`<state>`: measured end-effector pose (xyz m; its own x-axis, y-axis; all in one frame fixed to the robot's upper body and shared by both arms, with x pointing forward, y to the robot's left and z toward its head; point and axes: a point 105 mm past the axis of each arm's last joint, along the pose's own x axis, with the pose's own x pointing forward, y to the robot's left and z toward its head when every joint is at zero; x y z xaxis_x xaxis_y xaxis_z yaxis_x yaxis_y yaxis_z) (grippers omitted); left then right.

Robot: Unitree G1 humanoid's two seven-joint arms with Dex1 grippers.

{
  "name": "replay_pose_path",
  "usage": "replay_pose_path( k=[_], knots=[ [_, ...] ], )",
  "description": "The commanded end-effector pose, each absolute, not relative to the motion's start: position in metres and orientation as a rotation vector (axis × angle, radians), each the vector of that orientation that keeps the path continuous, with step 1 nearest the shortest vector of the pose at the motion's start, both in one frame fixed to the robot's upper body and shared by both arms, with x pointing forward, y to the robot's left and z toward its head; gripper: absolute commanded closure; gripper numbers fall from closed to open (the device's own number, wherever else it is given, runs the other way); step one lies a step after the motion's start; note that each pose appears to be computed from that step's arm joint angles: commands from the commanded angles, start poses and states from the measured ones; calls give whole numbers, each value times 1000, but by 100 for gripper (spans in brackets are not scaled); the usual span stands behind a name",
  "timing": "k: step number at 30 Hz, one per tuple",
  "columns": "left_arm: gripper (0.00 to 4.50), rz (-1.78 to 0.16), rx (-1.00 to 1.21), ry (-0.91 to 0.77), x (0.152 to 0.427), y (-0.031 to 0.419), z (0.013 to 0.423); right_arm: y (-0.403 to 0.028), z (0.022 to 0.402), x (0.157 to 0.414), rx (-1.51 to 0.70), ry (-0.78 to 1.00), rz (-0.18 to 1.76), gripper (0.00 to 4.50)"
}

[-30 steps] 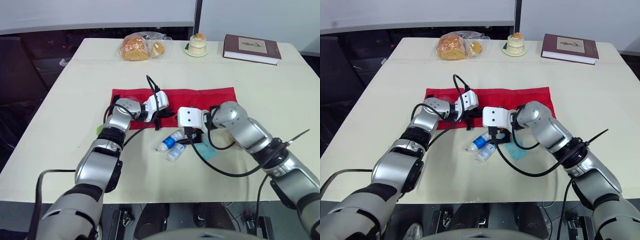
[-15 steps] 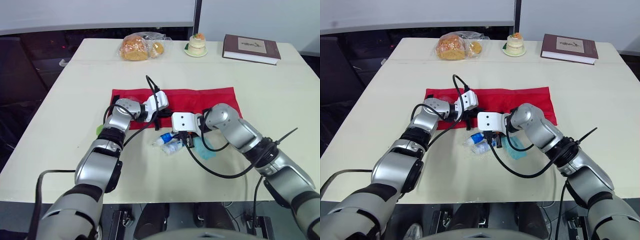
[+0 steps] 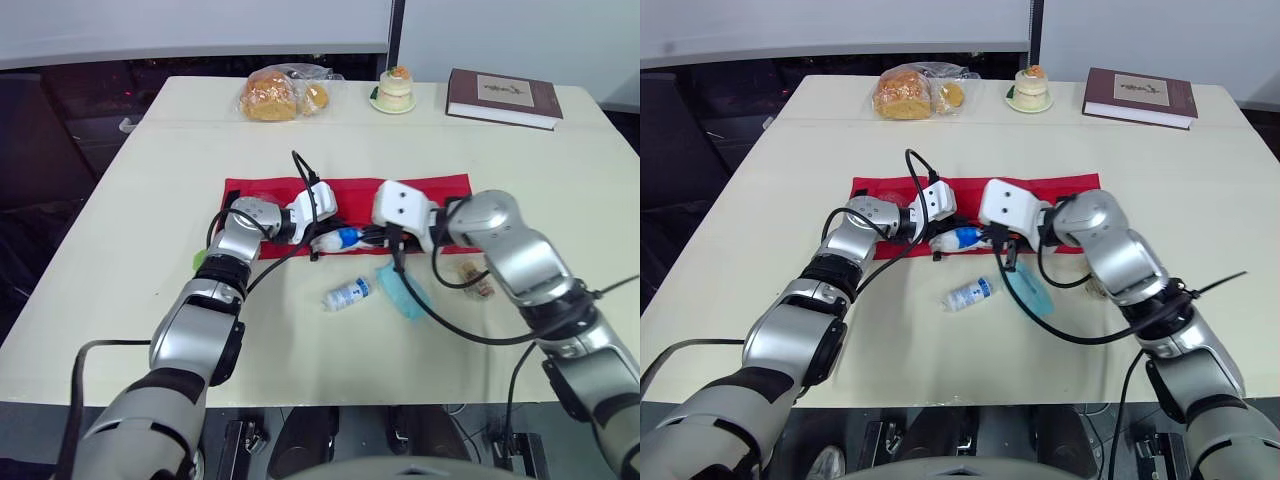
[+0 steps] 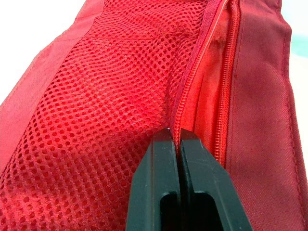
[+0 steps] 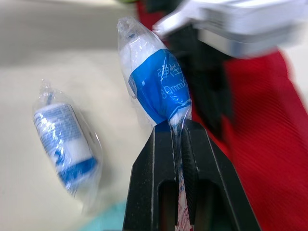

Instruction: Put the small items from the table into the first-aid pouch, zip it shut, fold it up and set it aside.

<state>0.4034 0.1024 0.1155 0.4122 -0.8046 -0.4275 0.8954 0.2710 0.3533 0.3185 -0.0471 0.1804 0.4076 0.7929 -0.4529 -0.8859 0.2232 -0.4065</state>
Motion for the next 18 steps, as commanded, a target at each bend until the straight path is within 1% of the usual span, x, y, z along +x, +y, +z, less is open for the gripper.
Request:
replay_pose_path(
  k=[1, 4, 6, 9, 12, 13, 15, 18],
  knots=[
    [450, -1145, 601, 150, 403, 105, 120, -90, 201, 311, -602, 141, 974, 444],
    [450, -1144, 598, 139, 403, 105, 122, -135, 199, 301, -495, 200, 782, 444],
    [450, -1143, 597, 134, 403, 105, 123, -168, 196, 288, -421, 257, 645, 444],
    [450, -1141, 598, 132, 403, 106, 123, -208, 186, 267, -352, 354, 483, 444],
    [450, -1144, 598, 135, 402, 105, 121, -259, 159, 237, -212, 512, 210, 444],
    [450, -1146, 597, 135, 402, 104, 121, -268, 152, 229, -162, 539, 149, 444],
    [450, -1148, 598, 138, 402, 104, 120, -280, 137, 215, -130, 591, 76, 444],
    [450, -1155, 603, 143, 401, 102, 119, -275, 122, 207, -71, 622, 78, 444]
  ],
)
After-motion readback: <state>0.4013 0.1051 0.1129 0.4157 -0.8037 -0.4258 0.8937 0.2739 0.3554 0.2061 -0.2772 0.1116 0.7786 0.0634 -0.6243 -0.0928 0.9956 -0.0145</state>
